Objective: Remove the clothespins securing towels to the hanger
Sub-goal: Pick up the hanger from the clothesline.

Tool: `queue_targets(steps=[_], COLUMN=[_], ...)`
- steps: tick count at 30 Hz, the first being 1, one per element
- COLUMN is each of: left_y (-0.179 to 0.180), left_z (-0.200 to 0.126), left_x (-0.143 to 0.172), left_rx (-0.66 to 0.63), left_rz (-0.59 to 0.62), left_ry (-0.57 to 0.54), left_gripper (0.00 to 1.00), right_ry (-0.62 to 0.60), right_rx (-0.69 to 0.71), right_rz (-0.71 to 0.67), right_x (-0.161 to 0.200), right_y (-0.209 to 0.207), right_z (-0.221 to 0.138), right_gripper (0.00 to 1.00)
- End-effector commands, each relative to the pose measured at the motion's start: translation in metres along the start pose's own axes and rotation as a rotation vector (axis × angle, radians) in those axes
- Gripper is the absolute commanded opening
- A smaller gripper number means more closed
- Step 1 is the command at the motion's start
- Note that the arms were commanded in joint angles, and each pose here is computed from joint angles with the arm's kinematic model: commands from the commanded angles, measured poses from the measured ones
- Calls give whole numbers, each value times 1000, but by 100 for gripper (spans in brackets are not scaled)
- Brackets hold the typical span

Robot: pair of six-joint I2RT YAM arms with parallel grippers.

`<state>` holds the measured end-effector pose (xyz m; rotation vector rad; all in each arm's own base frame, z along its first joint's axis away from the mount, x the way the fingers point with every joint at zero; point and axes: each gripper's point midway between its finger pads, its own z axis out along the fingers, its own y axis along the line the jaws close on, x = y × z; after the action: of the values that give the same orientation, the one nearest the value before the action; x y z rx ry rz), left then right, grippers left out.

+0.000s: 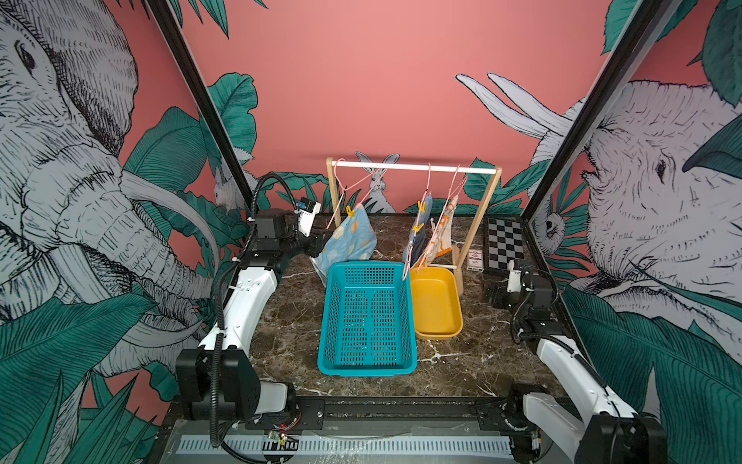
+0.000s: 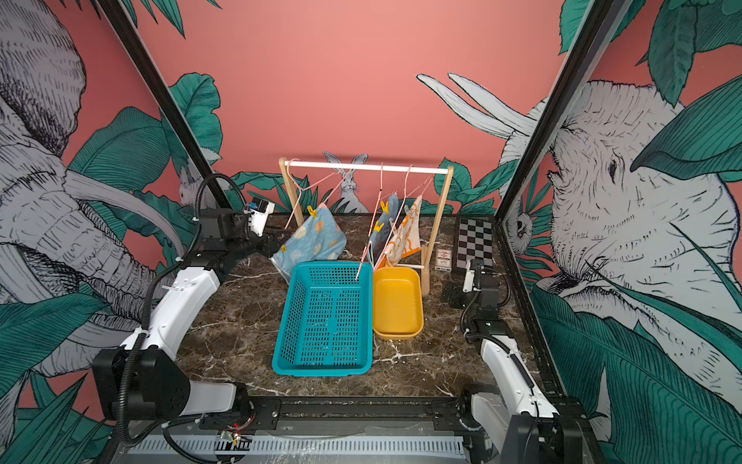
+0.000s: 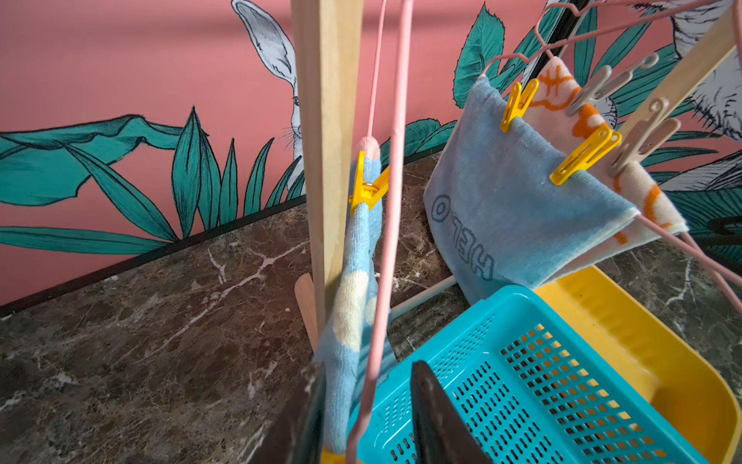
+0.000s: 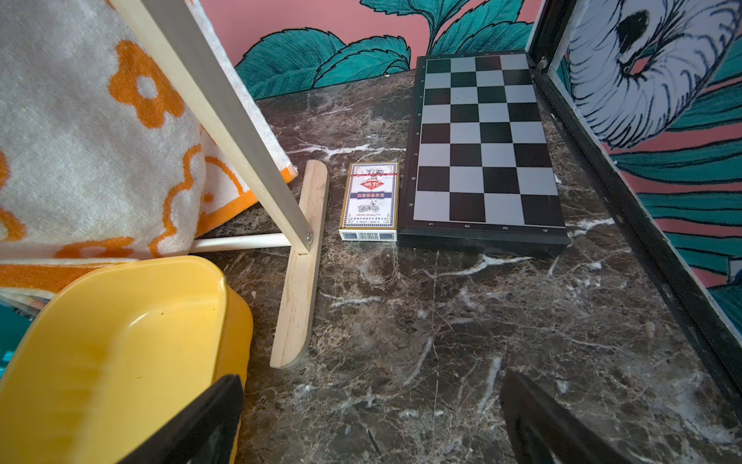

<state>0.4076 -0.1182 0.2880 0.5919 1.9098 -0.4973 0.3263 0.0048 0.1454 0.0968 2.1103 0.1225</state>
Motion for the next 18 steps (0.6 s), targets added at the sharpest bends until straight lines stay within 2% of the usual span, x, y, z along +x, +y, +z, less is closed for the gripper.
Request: queue_targets(steps=[1,15,18], left_y=[-13,-22,-25], left_z=[-3,1,1], left_x=[-24,-36,-39], left_rx=[61,78,81], left_rz=[54,107,114], left_ry=[-49,-58,-57], left_gripper=[28,0,0], right_ry=[-47,-24,-18], right_rx=[-3,6,8], right_rz=[4,5,7], right_x=[-19,-13,-12], right_y=[2,0,0], right_z=[-1,6,7], right_gripper=[99,99,99])
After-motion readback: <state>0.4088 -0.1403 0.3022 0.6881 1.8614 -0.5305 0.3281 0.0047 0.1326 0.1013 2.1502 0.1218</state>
